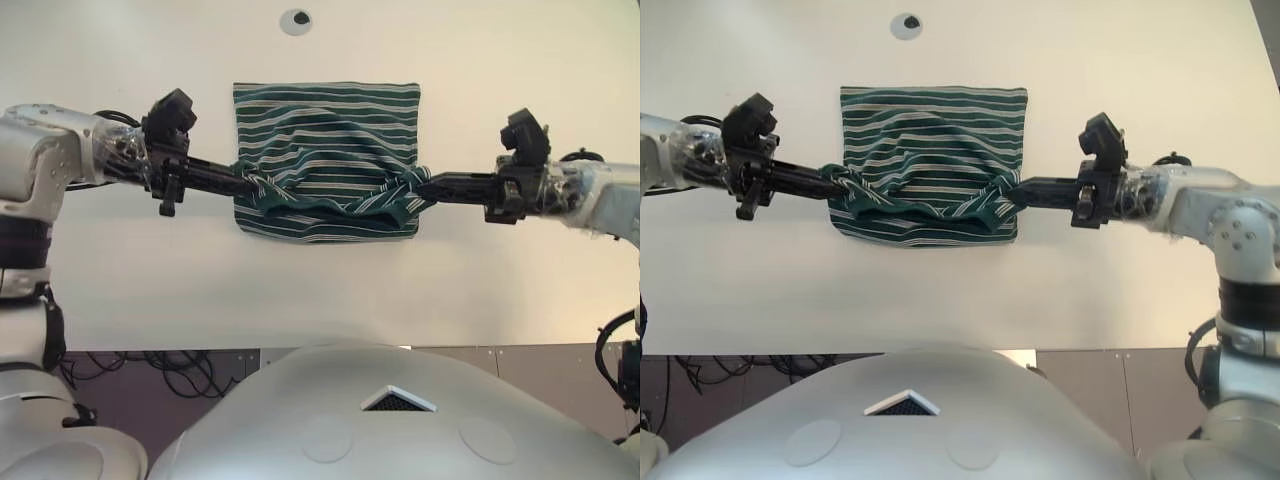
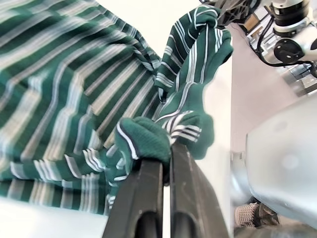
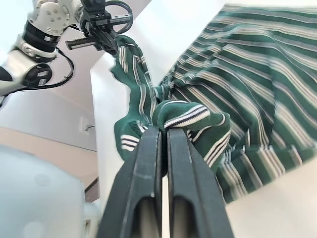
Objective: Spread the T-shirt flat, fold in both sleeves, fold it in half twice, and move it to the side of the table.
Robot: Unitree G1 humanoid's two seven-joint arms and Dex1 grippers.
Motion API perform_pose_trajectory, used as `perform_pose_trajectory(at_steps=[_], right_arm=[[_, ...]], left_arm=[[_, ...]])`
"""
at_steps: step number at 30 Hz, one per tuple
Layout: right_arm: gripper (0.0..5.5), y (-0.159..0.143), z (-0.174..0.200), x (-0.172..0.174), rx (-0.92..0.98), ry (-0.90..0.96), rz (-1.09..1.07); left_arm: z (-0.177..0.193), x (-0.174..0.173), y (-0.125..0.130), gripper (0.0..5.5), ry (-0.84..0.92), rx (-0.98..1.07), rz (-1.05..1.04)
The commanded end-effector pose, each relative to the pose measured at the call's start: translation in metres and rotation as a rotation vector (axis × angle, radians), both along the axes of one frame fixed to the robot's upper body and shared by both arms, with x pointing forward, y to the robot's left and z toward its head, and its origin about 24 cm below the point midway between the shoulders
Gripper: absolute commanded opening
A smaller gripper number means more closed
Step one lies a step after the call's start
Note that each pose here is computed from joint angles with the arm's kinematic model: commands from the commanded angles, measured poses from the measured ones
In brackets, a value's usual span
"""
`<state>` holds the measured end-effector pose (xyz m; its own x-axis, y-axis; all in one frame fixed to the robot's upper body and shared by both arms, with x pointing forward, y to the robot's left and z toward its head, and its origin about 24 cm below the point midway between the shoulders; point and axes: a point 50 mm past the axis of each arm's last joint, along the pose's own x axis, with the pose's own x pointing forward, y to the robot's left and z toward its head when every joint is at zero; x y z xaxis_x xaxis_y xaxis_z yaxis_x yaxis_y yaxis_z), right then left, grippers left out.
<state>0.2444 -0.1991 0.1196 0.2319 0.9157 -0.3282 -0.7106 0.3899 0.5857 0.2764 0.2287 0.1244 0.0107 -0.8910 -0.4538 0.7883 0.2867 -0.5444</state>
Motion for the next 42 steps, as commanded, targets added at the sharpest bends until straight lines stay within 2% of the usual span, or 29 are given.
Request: perform_pose_trajectory(at_steps=[1,7,13,19,25,29,34,39,42], right_arm=[[0.00,0.000,0.006,0.035,-0.004,-0.051,0.000],[0.00,0.010,0.012,0.089,0.006,-0.111,0.013],[0.00,0.018,0.013,0.121,-0.052,-0.167,-0.038],[0.00,0.006,0.001,0.128,-0.114,-0.190,-0.131],[0.00,0.022,0.006,0.139,-0.067,-0.271,-0.219],[0.00,0.032,0.011,0.148,-0.061,-0.307,-0.294],[0.00,0.033,-0.018,0.144,-0.159,-0.281,-0.373],[0.00,0.050,-0.008,0.155,-0.033,-0.349,-0.550],[0.00,0.052,-0.016,0.157,-0.081,-0.352,-0.644]], left_arm=[[0.010,0.037,-0.012,0.01,-0.067,-0.010,-0.011],[0.012,0.075,-0.027,0.01,-0.113,0.003,0.021],[0.016,0.085,-0.007,0.01,-0.182,0.067,0.139],[0.008,0.095,-0.013,0.01,-0.271,0.112,0.233],[0.006,0.106,-0.029,0.01,-0.348,0.085,0.355],[0.005,0.108,-0.027,0.01,-0.362,0.108,0.415],[-0.020,0.107,-0.031,0.01,-0.375,0.228,0.470],[-0.015,0.119,-0.040,0.01,-0.418,0.060,0.742],[-0.031,0.118,-0.047,0.01,-0.393,0.116,0.827]])
